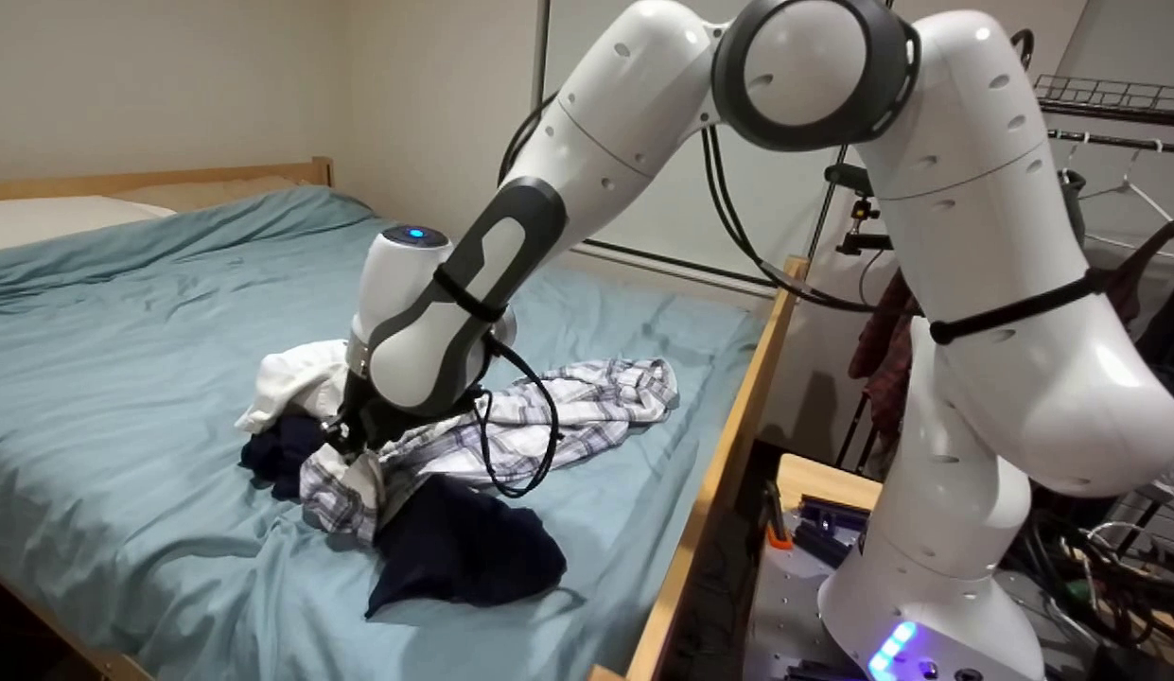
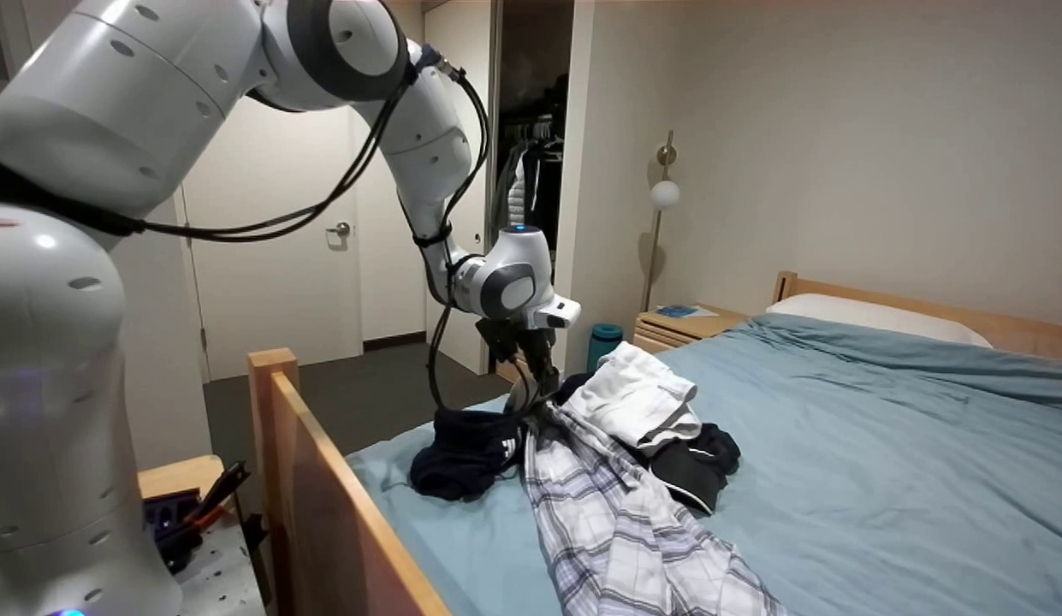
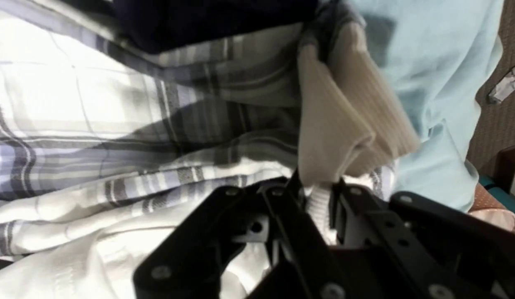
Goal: Fold the checked trousers
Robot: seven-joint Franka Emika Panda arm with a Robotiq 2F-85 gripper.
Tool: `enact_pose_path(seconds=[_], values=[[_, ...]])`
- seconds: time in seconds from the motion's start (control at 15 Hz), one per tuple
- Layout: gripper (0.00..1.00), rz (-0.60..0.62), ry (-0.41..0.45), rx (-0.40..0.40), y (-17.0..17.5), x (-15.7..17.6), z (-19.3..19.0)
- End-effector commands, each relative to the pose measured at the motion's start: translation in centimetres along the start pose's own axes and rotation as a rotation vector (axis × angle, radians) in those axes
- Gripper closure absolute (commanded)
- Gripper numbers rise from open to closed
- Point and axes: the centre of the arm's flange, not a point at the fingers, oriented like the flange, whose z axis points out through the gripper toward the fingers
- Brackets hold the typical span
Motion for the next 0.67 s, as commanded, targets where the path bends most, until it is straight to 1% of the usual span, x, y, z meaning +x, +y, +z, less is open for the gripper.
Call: enact_pose_path(seconds=[0.0,0.07,0.2,0.53,0.6], values=[[0.95,0.112,0.043,-0.054,4.6,0.0,-2.9],[0.95,0.178,0.065,-0.074,7.7,-1.1,-4.8],[0.95,0.273,0.096,-0.123,11.5,-1.7,-6.1],[0.95,0.530,0.149,-0.261,23.4,-4.5,-10.8],[0.95,0.570,0.191,-0.287,25.4,-5.2,-12.2]])
